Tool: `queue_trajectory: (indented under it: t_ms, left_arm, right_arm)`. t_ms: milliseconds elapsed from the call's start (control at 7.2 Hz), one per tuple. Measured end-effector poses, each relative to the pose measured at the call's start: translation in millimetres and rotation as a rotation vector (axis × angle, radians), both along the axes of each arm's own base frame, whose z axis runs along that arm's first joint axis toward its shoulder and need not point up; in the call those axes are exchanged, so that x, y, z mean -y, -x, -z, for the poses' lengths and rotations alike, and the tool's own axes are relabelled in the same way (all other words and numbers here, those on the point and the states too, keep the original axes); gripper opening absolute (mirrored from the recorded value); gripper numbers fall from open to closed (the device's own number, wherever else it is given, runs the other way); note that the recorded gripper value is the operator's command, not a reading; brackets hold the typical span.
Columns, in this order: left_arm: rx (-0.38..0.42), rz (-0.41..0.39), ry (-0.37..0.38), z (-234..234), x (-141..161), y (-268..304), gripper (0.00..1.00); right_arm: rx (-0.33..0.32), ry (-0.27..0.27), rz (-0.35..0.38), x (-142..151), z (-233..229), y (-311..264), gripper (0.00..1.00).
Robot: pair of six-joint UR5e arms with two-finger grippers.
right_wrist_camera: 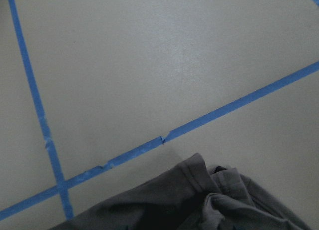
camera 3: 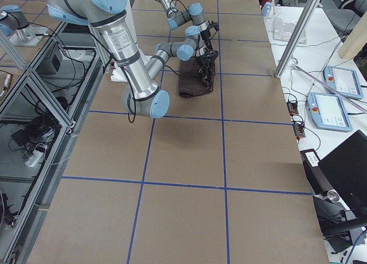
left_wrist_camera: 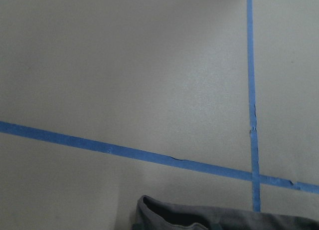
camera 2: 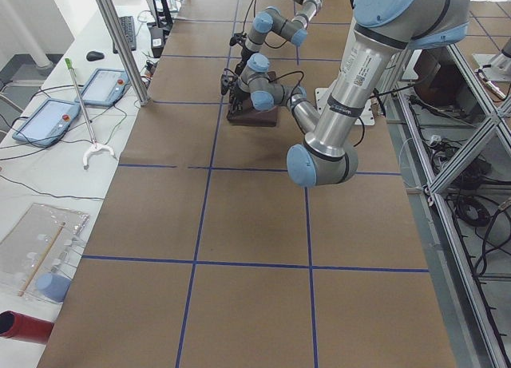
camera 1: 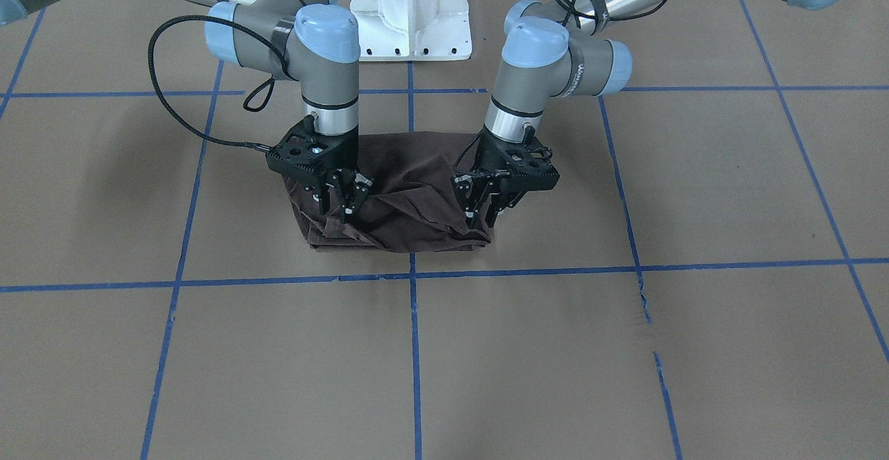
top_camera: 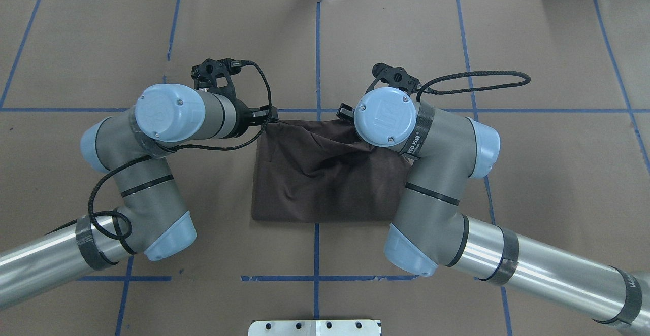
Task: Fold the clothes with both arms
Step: 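Lay the folded edge down and open both grippers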
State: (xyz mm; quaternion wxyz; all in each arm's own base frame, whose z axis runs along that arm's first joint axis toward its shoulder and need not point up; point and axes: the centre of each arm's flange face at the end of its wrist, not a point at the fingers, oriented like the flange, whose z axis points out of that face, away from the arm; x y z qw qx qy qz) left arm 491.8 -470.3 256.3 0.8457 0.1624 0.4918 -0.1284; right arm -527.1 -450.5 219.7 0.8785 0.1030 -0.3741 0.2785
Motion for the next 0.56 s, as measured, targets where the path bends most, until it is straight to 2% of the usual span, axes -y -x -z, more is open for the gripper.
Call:
queue_trajectory:
  t_ms: [278, 556]
  left_arm:
    - [0.000, -0.034, -0.012, -4, -4, 14, 1.00]
    - [-0.002, -0.037, -0.010, -6, -5, 15, 1.00]
  right_arm:
    - [0.012, -0.030, 0.058, -23, 16, 17, 1.00]
    - [-0.035, -0.091, 0.160, -51, 15, 45, 1.00]
